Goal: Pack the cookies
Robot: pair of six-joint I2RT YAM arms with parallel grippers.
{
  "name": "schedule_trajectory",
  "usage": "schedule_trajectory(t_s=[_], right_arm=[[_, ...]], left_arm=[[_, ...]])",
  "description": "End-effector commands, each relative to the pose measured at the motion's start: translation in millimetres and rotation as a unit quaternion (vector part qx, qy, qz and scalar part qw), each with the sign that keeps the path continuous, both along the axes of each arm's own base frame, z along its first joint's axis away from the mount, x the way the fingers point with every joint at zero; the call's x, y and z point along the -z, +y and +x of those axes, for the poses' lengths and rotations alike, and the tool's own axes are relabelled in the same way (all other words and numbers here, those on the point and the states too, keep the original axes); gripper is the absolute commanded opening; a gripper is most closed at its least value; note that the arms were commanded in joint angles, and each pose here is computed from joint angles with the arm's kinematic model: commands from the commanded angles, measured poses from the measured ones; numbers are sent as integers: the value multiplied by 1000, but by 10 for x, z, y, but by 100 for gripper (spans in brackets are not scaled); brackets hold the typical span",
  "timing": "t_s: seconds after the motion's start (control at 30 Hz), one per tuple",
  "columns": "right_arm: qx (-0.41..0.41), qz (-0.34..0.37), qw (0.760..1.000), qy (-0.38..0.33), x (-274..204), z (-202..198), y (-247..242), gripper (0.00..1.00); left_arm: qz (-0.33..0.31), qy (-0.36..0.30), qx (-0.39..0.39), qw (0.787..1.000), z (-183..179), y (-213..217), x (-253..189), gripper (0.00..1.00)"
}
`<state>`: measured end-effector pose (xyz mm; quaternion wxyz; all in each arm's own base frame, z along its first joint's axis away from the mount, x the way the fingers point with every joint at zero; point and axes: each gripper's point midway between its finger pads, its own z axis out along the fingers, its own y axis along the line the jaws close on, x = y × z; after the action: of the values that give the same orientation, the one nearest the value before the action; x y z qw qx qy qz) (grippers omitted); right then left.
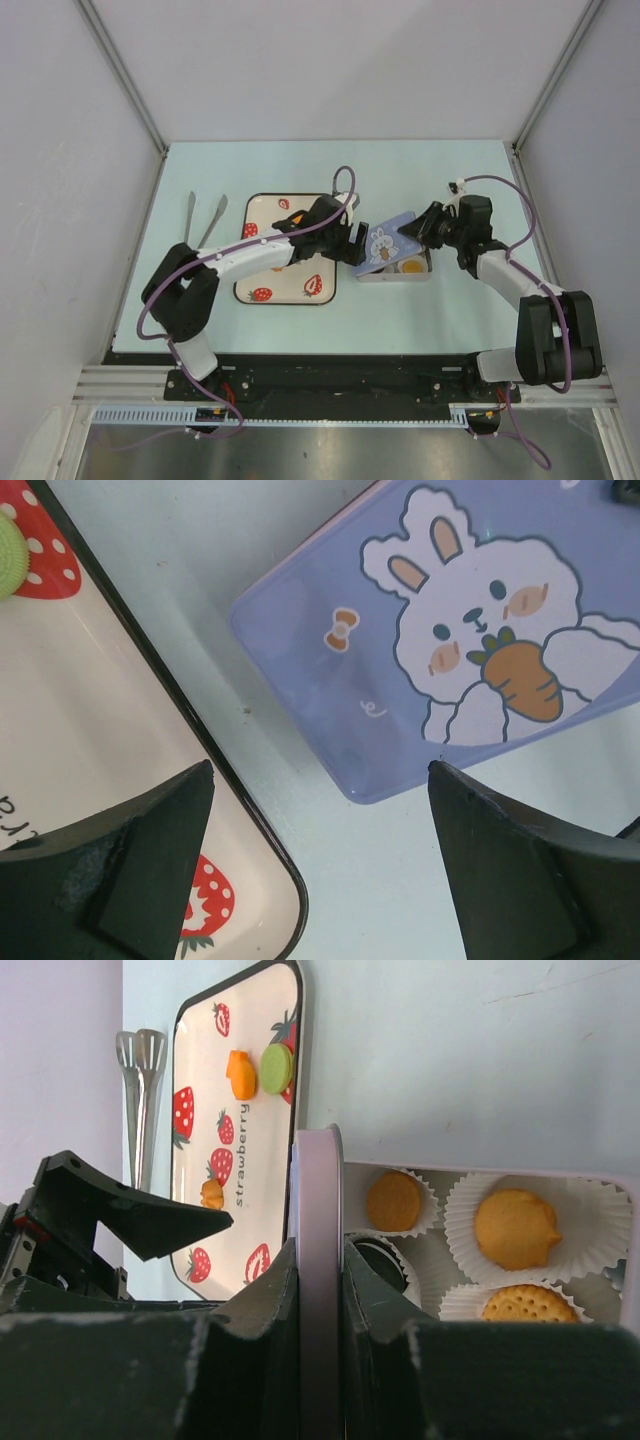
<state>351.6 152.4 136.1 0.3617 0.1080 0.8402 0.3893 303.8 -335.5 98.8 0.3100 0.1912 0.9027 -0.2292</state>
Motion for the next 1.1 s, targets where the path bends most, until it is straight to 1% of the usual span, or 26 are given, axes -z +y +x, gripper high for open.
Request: schedule_trajectory(t_s=[0.0, 0.2, 0.4, 0.57, 0.67, 0.83, 0.9, 0.97, 1.07], right_arm=[[28, -24, 999, -33, -73, 83, -166, 0], [39, -31, 998, -29, -14, 89, -249, 0], [54, -39, 998, -24, 66, 98, -323, 0], [64, -46, 997, -19, 121, 107, -395, 5], [71, -47, 996, -17, 149, 119, -444, 6], [79, -30, 996, -16, 129, 145, -492, 0], [75, -8, 997, -21, 78, 149, -470, 0], [93, 6, 995, -26, 15, 192, -613, 0], [91, 38, 994, -38, -119, 193, -614, 0]], left_arm=[[-26, 4, 4, 1000, 10, -128, -37, 92], [-32, 7, 16, 999, 47, -225, -16, 93], [-65, 22, 38, 997, 48, -420, -43, 93], [-93, 31, 58, 993, 27, -559, -86, 93], [-110, 38, 71, 991, -10, -617, -120, 93], [-124, 46, 73, 989, -17, -624, -148, 93], [-124, 44, 72, 989, 3, -611, -150, 93], [-127, 44, 72, 988, 15, -612, -163, 93], [-131, 44, 74, 988, 25, -629, -177, 93]])
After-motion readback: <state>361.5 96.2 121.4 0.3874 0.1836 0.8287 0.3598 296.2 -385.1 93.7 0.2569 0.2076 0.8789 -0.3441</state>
